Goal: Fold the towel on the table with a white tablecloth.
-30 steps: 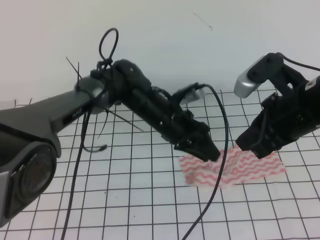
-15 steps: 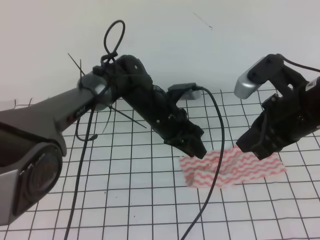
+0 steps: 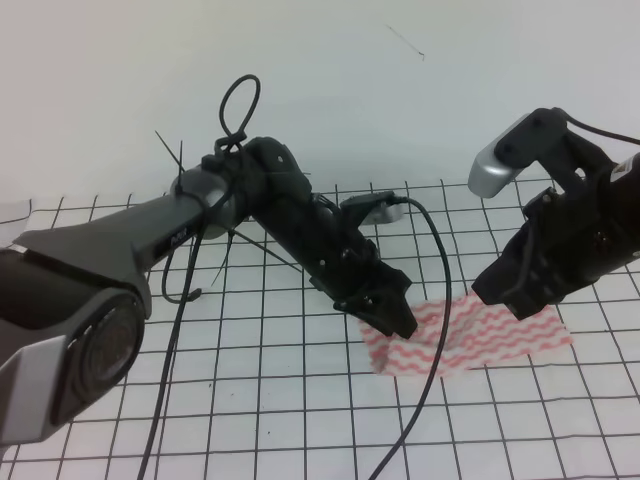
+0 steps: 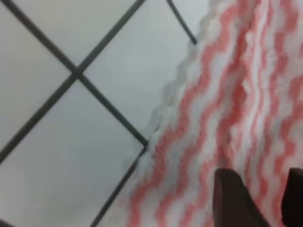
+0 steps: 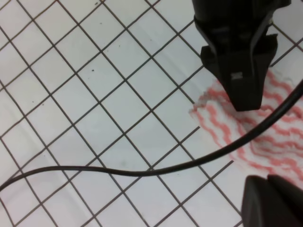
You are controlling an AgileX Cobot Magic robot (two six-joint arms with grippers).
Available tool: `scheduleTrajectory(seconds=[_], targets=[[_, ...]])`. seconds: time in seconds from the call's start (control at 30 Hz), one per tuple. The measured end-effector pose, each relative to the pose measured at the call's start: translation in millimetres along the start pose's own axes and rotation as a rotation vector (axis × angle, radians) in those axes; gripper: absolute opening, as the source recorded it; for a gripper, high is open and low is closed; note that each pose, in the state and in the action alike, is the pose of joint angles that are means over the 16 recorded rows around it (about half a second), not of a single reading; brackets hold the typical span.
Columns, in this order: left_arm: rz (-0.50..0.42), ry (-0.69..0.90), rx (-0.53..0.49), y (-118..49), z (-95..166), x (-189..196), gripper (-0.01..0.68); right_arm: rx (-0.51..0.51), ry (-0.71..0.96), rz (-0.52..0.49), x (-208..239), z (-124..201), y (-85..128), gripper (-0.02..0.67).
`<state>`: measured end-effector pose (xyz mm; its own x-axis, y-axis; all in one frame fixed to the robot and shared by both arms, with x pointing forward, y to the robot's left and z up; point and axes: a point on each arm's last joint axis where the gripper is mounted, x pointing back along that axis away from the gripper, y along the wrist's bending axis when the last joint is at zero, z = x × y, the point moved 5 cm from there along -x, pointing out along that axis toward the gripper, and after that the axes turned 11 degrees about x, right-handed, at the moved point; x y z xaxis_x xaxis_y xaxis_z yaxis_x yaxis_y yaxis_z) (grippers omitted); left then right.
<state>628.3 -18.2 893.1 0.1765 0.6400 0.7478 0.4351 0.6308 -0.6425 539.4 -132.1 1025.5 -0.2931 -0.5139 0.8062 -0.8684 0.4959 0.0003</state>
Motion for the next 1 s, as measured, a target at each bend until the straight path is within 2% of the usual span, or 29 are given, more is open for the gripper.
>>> scheduleTrajectory(seconds=[0.37,0.83,1.0], targets=[[-0.02,0.03,-0.004,-0.2,4.2,-14.2,0.211,-0.002,0.0,-0.004,-0.1,-0.1,0.5,0.001],[-0.046,0.021,-0.044,-3.9,-3.7,-9.5,0.037,-0.006,-0.001,-0.01,-0.1,-0.1,1.4,0.001],[-0.059,0.003,-0.075,-9.8,-11.6,-0.4,0.005,-0.005,0.0,-0.01,0.0,0.1,1.4,0.001]])
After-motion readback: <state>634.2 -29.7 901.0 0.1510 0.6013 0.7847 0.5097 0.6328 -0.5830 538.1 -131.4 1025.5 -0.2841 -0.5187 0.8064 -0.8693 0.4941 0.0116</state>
